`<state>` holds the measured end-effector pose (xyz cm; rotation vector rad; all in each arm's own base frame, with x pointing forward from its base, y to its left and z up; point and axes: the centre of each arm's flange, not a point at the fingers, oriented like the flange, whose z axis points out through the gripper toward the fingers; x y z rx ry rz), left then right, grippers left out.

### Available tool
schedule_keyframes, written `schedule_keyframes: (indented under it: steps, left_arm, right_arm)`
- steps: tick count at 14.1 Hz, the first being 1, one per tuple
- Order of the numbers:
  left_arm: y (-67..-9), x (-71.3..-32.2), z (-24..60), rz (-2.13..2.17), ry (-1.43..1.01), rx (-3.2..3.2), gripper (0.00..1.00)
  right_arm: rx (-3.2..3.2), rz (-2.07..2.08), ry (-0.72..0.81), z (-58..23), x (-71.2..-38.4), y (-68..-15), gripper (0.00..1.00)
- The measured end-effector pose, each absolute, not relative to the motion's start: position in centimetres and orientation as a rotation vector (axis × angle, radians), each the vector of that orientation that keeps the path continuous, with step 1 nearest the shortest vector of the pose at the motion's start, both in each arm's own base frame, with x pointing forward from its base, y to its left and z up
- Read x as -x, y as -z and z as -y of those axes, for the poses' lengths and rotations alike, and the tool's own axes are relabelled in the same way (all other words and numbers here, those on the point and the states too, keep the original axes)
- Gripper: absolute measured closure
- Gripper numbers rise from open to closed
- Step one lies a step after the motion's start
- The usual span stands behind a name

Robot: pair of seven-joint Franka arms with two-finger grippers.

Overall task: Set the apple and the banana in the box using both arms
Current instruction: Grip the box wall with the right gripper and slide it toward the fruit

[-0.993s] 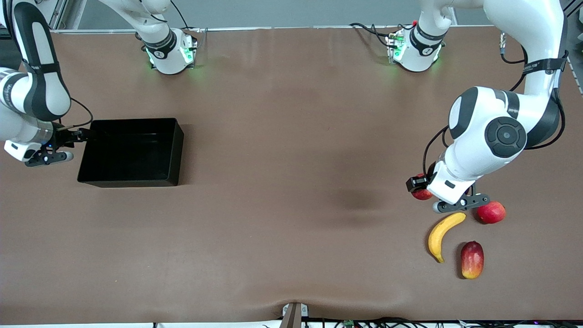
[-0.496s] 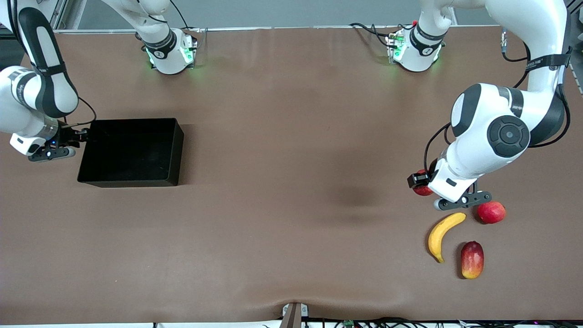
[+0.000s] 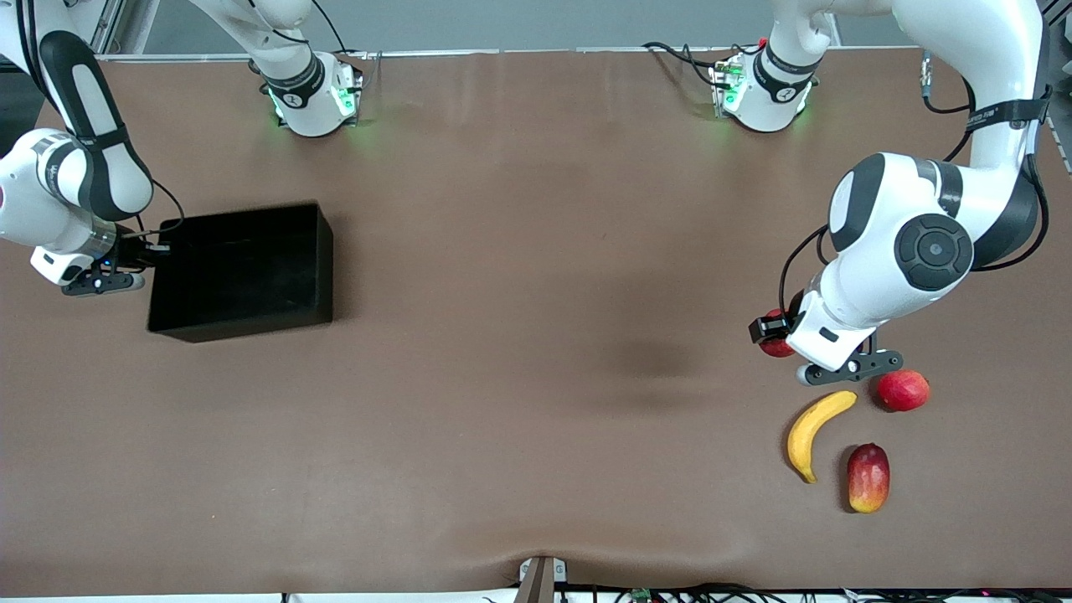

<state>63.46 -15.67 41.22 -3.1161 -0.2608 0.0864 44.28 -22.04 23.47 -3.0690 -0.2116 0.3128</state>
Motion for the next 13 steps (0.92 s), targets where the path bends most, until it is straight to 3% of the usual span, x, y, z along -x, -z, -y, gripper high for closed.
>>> schedule_keyframes:
  steps: [5,13]
  left_arm:
    - [-41.2,-63.5,15.7,0.259,-0.086,3.116,0.33]
    - [-41.4,-63.5,15.6,0.261,-0.082,3.117,0.33]
  right_arm:
    - [2.887,0.178,-0.402,16.6,-46.3,-27.8,0.95]
    - [2.826,0.22,-0.271,-6.4,-51.9,-37.9,0.95]
